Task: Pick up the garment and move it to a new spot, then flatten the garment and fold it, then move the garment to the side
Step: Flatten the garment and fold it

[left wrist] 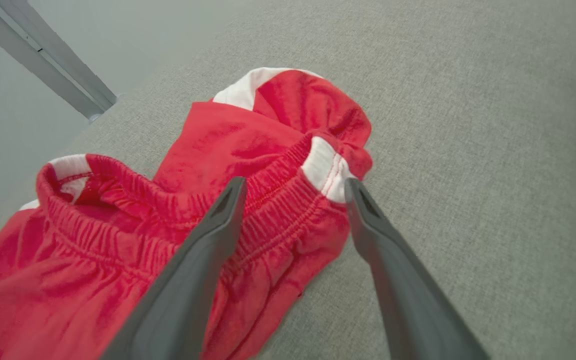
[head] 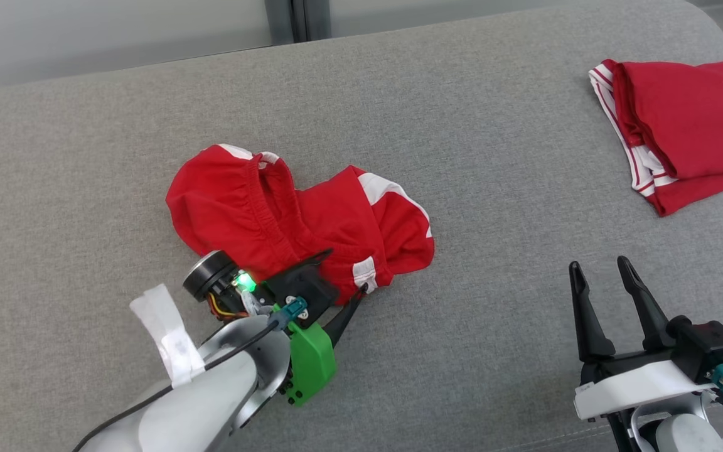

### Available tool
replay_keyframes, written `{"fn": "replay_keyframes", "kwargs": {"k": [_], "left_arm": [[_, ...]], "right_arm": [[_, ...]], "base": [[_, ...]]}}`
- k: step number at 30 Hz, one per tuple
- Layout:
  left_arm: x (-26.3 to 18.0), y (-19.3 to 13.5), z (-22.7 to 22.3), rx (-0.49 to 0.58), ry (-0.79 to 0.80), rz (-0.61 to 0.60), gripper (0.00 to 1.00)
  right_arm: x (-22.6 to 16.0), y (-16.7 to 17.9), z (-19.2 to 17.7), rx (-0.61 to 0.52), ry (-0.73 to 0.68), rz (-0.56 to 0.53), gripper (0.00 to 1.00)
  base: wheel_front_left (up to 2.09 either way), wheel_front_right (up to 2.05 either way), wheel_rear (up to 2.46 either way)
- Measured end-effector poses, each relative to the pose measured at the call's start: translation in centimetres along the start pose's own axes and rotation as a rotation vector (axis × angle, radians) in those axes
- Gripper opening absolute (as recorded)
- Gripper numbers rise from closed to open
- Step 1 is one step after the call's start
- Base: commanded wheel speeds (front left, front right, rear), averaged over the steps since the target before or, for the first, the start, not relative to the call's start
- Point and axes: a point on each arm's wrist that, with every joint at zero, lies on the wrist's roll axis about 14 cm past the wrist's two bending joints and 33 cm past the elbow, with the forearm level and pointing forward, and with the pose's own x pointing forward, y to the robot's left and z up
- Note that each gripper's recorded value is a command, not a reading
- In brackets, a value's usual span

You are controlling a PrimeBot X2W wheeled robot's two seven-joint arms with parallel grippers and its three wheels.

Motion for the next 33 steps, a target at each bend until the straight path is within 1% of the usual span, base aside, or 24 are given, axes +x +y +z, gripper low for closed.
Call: {"fn": "replay_keyframes", "kwargs": {"k": [5, 13, 15, 16, 17, 18, 19, 25, 28, 30, 33], "left_arm": [[0.6, -0.8, 0.1, 0.057, 0.068, -0.061, 1.0], [1.0, -1.6, -0.8, 0.076, 0.178, -0.132, 1.0], [1.1, -1.8, -0.8, 0.08, 0.189, -0.146, 0.72], [1.1, -2.2, -1.0, 0.081, 0.199, -0.164, 0.42], [1.1, -2.4, -1.1, 0.081, 0.206, -0.175, 0.25], [1.0, -2.5, -1.1, 0.084, 0.208, -0.18, 0.18], [1.0, -2.7, -1.0, 0.084, 0.207, -0.189, 0.0], [0.4, -3.4, -1.4, 0.095, 0.248, -0.218, 0.0], [0.0, -3.6, -1.0, 0.112, 0.244, -0.229, 0.0], [0.1, -3.9, 0.7, 0.096, 0.189, -0.242, 0.0], [0.3, -4.3, 5.0, 0.046, 0.059, -0.271, 0.0]], "right_arm": [[-0.3, -0.6, 0.1, 0.002, -0.002, -0.02, 1.0], [-0.6, -0.9, -0.2, 0.015, 0.006, -0.045, 1.0], [-0.6, -1.1, -0.3, 0.016, 0.007, -0.05, 1.0], [-0.5, -1.2, -0.2, 0.017, 0.006, -0.056, 1.0], [-0.5, -1.2, -0.3, 0.017, 0.007, -0.057, 1.0], [-0.5, -1.3, -0.3, 0.018, 0.007, -0.058, 1.0], [-0.5, -1.3, -0.3, 0.018, 0.007, -0.059, 1.0], [-0.7, -1.3, -0.1, 0.019, 0.002, -0.061, 1.0], [-0.8, -1.4, 0.3, 0.018, -0.011, -0.063, 1.0], [-1.0, -1.5, 0.7, 0.018, -0.021, -0.066, 1.0], [-1.2, -1.5, 1.0, 0.019, -0.033, -0.068, 1.0]], "base": [[0.0, 0.0, 0.0], [0.0, 0.0, 0.0], [0.0, 0.0, 0.0], [0.0, 0.0, 0.0], [0.0, 0.0, 0.0], [0.0, 0.0, 0.0], [0.0, 0.0, 0.0], [0.0, 0.0, 0.0], [0.0, 0.0, 0.0], [0.0, 0.0, 0.0], [0.0, 0.0, 0.0]]}}
